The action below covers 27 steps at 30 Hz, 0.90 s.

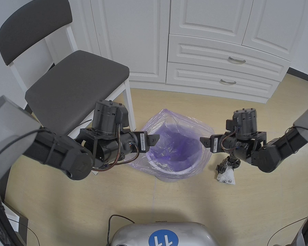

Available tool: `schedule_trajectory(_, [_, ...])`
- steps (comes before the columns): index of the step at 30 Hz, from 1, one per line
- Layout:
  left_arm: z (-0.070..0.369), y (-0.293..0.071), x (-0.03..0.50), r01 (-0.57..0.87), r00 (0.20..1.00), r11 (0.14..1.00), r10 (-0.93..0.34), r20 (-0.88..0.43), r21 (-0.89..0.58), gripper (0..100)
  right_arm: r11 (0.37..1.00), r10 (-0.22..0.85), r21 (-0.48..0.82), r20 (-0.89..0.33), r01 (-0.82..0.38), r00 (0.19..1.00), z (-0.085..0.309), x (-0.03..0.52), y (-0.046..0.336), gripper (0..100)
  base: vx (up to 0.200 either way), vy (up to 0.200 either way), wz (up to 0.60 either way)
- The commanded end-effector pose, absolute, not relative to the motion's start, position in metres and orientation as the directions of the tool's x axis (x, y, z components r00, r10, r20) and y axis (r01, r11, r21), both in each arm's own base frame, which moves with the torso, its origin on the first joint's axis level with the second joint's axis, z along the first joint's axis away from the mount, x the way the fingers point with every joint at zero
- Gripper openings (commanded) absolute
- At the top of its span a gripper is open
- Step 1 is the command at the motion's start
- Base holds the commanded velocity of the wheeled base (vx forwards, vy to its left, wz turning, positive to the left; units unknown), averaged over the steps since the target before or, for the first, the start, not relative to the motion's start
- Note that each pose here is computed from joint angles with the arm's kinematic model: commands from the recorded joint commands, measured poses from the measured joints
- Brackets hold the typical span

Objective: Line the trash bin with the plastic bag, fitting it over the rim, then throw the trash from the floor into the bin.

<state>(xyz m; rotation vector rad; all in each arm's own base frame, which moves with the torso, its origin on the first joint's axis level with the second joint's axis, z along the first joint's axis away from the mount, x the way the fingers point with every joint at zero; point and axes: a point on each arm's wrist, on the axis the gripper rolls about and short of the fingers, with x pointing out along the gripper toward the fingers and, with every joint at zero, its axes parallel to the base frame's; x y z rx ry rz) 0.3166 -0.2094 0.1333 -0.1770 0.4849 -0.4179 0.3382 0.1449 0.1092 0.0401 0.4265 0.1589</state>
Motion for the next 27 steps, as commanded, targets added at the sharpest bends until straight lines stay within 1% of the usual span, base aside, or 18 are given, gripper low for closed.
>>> schedule_trajectory(1, [0.08, -0.219, 0.353, 0.317, 0.809, 0.924, -0.381, -0.447, -0.213, 100, 0.991, 0.133, 0.074, -0.498, -0.111, 0.857, 0.049, 0.368, 0.154, 100, 0.0, 0.0, 0.0])
schedule_trajectory(3, [0.075, -0.22, 0.357, 0.31, 0.802, 0.928, -0.371, -0.469, -0.204, 100, 0.991, 0.135, 0.081, -0.494, -0.11, 0.859, 0.042, 0.371, 0.156, 100, 0.0, 0.0, 0.0])
schedule_trajectory(7, [0.072, -0.218, 0.362, 0.303, 0.804, 0.932, -0.363, -0.471, -0.201, 100, 0.99, 0.141, 0.091, -0.461, -0.111, 0.876, 0.036, 0.374, 0.158, 100, 0.0, 0.0, 0.0])
schedule_trajectory(14, [0.077, -0.214, 0.362, 0.303, 0.818, 0.933, -0.36, -0.448, -0.196, 100, 0.986, 0.162, 0.098, -0.438, -0.132, 0.884, 0.046, 0.367, 0.163, 100, 0.0, 0.0, 0.0])
schedule_trajectory(16, [0.085, -0.207, 0.358, 0.303, 0.831, 0.938, -0.346, -0.435, -0.166, 100, 0.986, 0.165, 0.105, -0.416, -0.133, 0.894, 0.058, 0.362, 0.162, 100, 0.0, 0.0, 0.0])
schedule_trajectory(18, [0.093, -0.2, 0.351, 0.286, 0.857, 0.951, -0.309, -0.412, -0.117, 100, 0.984, 0.171, 0.11, -0.396, -0.139, 0.902, 0.072, 0.355, 0.16, 100, 0.0, 0.0, 0.0])
schedule_trajectory(20, [0.099, -0.196, 0.341, 0.291, 0.877, 0.953, -0.302, -0.375, -0.087, 100, 0.982, 0.186, 0.115, -0.38, -0.153, 0.906, 0.083, 0.347, 0.161, 100, 0.0, 0.0, 0.0])
schedule_trajectory(21, [0.099, -0.196, 0.341, 0.293, 0.878, 0.952, -0.303, -0.371, -0.086, 100, 0.981, 0.186, 0.115, -0.378, -0.153, 0.907, 0.084, 0.346, 0.161, 100, 0.0, 0.0, 0.0])
schedule_trajectory(23, [0.096, -0.197, 0.335, 0.318, 0.891, 0.946, -0.321, -0.321, -0.063, 100, 0.979, 0.197, 0.116, -0.377, -0.165, 0.905, 0.086, 0.341, 0.163, 100, 0.0, 0.0, 0.0])
schedule_trajectory(27, [0.08, -0.196, 0.334, 0.344, 0.904, 0.937, -0.346, -0.253, -0.052, 100, 0.979, 0.202, 0.115, -0.38, -0.171, 0.903, 0.085, 0.339, 0.165, 100, 0.0, 0.0, 0.0])
